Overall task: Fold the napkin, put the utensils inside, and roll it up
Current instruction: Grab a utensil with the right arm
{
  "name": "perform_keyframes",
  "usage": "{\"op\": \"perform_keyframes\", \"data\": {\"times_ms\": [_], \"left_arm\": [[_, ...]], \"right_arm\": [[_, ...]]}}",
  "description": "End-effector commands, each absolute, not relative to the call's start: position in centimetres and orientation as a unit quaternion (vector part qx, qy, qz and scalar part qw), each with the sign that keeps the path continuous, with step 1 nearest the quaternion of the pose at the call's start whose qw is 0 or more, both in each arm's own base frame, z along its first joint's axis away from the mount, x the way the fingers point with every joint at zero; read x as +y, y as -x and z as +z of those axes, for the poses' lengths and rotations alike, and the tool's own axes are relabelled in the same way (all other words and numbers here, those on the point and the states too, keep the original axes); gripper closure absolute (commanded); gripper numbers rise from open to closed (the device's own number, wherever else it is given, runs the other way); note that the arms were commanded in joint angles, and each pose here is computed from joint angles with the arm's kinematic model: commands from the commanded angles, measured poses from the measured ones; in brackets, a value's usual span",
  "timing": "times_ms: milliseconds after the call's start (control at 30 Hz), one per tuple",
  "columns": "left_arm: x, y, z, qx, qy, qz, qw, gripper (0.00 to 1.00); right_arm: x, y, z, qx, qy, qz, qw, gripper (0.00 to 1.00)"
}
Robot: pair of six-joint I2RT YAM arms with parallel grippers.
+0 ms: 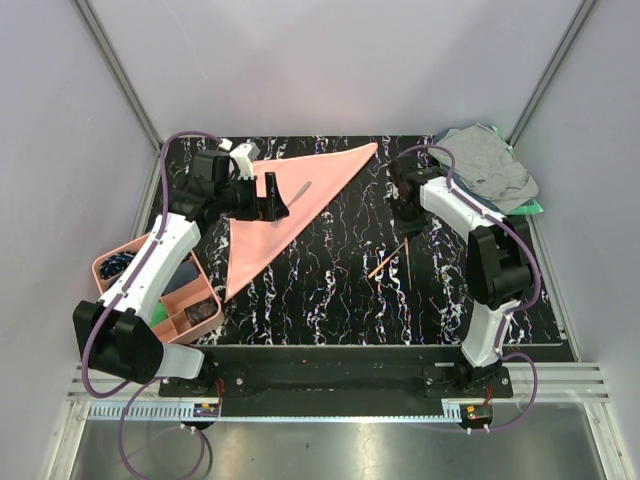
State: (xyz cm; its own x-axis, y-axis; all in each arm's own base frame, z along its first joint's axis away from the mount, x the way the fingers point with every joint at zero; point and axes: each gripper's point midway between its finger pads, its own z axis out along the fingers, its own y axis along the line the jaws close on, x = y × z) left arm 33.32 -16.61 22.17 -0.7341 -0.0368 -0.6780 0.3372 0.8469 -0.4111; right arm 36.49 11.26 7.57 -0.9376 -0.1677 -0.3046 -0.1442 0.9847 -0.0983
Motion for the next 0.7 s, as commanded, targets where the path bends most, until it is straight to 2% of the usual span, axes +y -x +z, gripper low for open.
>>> {"op": "perform_keyframes", "data": {"times_ms": [0, 67, 300, 433, 667], "left_arm": [[-17.2, -33.8, 25.2, 0.870, -0.096, -0.281, 0.394, 0.01], [-17.1, -33.8, 25.1, 0.871, -0.095, -0.277, 0.395, 0.01], [-17.2, -33.9, 24.8, 0.873, -0.094, -0.279, 0.390, 0.01], [-17.3, -33.9, 24.7, 0.873, -0.094, -0.280, 0.387, 0.01], [-17.5, -33.9, 24.5, 0.873, -0.095, -0.287, 0.381, 0.01]], "right_arm": [[16.7, -34.9, 6.6, 0.977, 0.141, 0.075, 0.139, 0.70], [17.3, -33.7, 5.8, 0.973, 0.181, 0.060, 0.130, 0.61], [18.3, -28.7, 3.8, 0.980, 0.178, 0.058, 0.063, 0.59], [19.8, -25.9, 3.7, 0.983, 0.153, 0.093, 0.041, 0.57], [22.4, -25.4, 1.9, 0.983, 0.084, 0.154, 0.053, 0.52]]}}
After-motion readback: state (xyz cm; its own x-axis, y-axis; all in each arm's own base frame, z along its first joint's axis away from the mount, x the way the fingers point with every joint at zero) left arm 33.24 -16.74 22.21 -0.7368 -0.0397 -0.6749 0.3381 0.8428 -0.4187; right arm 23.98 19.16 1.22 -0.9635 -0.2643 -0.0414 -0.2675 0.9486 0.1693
